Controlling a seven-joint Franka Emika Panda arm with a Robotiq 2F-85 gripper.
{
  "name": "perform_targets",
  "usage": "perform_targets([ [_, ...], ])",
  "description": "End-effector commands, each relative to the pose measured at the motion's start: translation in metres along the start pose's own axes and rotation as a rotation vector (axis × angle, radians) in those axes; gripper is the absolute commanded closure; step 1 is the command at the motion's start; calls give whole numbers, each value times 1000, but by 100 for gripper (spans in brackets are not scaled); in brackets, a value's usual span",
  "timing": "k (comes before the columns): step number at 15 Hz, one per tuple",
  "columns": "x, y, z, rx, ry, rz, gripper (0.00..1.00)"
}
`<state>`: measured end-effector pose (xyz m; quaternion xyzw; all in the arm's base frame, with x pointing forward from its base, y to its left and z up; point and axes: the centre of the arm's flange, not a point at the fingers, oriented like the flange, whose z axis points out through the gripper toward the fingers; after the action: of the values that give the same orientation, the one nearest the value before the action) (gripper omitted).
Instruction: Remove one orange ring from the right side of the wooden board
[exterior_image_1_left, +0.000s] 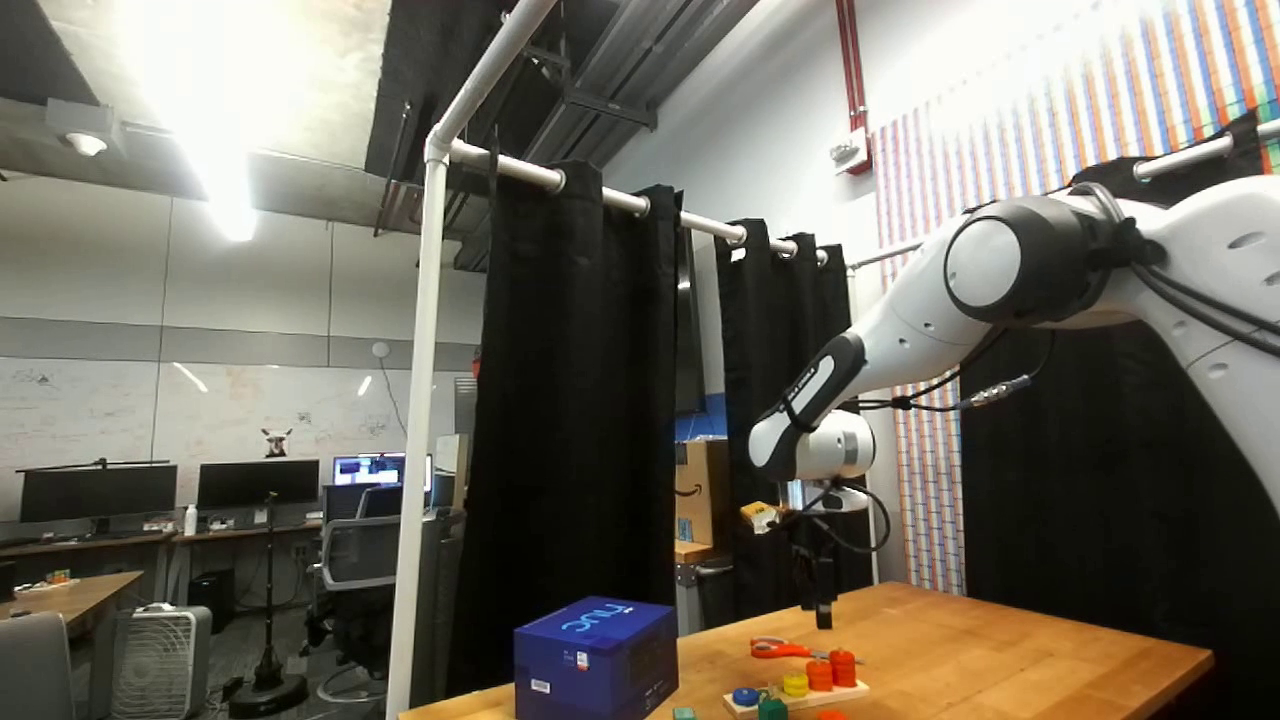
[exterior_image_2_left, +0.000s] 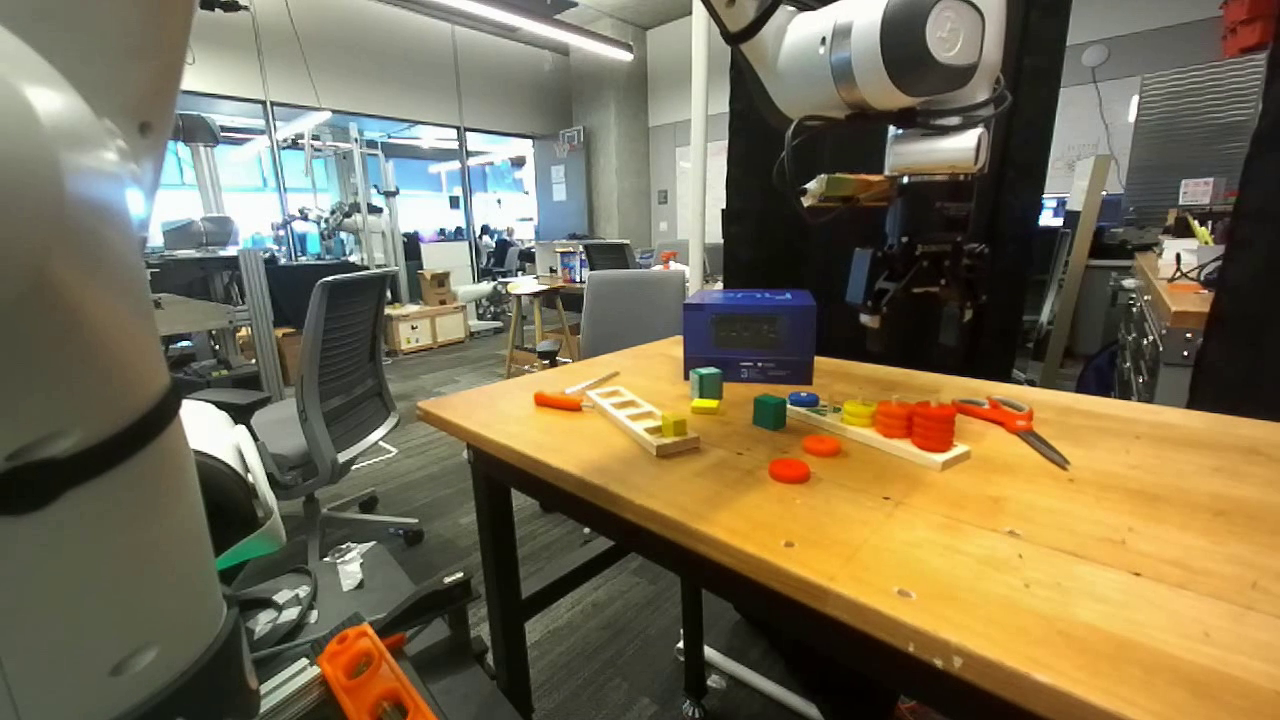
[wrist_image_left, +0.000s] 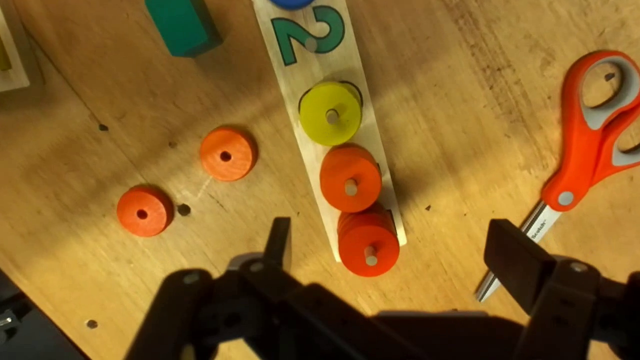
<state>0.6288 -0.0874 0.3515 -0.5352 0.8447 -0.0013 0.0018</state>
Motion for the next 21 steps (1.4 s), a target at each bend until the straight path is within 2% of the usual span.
perform_targets([
  [1,6,-3,9,2,44,-3,0],
  [11,29,-13,37,-17,74,-9,0],
  [21,29,-21,51,-19,78,-9,0],
])
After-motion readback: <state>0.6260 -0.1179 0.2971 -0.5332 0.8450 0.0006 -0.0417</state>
